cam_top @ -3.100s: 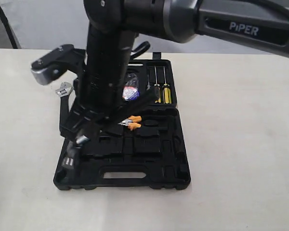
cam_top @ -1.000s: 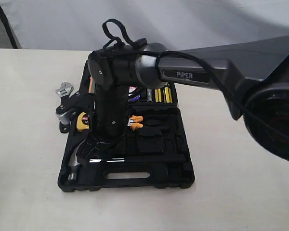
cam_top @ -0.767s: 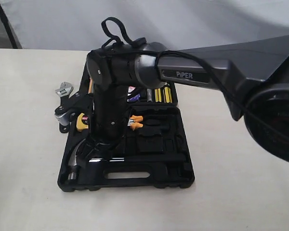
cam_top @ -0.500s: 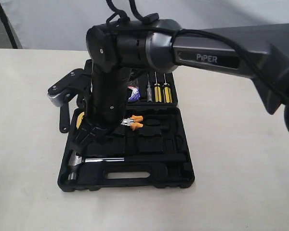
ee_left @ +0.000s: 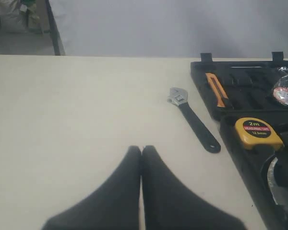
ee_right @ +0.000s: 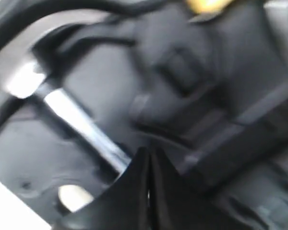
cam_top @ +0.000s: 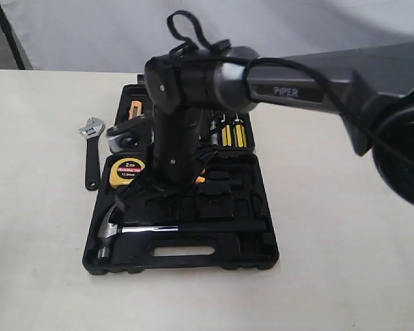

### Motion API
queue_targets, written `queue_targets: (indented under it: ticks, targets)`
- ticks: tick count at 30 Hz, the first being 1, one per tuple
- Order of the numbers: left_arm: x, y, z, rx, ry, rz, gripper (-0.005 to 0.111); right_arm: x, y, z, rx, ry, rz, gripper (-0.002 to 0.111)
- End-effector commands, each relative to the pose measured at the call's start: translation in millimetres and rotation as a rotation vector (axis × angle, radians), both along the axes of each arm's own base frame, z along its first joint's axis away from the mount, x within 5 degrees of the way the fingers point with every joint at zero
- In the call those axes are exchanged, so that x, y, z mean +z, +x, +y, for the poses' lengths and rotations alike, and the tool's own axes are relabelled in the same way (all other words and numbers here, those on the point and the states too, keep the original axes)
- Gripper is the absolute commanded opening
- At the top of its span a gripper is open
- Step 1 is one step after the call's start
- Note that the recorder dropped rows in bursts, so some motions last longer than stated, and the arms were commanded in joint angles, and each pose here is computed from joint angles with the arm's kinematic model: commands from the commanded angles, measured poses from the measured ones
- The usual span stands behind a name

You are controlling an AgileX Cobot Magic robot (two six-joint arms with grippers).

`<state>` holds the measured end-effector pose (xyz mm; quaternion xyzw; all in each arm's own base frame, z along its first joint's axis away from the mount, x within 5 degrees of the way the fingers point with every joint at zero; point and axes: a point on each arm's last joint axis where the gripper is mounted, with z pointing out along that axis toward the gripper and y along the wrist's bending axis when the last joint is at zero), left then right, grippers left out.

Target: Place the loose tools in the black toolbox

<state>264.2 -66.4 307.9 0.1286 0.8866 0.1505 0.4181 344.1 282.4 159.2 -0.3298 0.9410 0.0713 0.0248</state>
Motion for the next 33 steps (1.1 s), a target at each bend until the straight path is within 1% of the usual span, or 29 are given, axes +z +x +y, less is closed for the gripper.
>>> queue_targets:
  ticks: [1,4,8,15,21,25,30,33]
  targets:
    - [-1,-2,0,0.001,-0.027,-0.005,0.001,30,15,-27,-0.167,0.037,-0.032,0.0]
    - [-1,-2,0,0.001,-0.027,-0.005,0.001,40,16,-31,-0.218,0.055,-0.044,0.0]
    - [-1,-2,0,0.001,-0.027,-0.005,0.001,44,13,-24,-0.212,0.085,-0.056,0.0]
    - [-1,-2,0,0.001,-0.027,-0.005,0.001,49,-2,31,-0.168,0.219,-0.132,0.0]
    - [-1,-2,0,0.001,-0.027,-0.005,0.001,55,13,76,-0.123,0.264,-0.176,0.0]
    - [-1,-2,0,0.001,-0.027,-0.005,0.001,48,32,101,-0.093,0.297,-0.25,0.0]
    - [-1,-2,0,0.001,-0.027,-0.005,0.001,24,51,118,-0.047,0.225,-0.422,0.0]
    - [-1,-2,0,0.001,-0.027,-0.005,0.001,5,59,121,-0.049,0.211,-0.454,0.0]
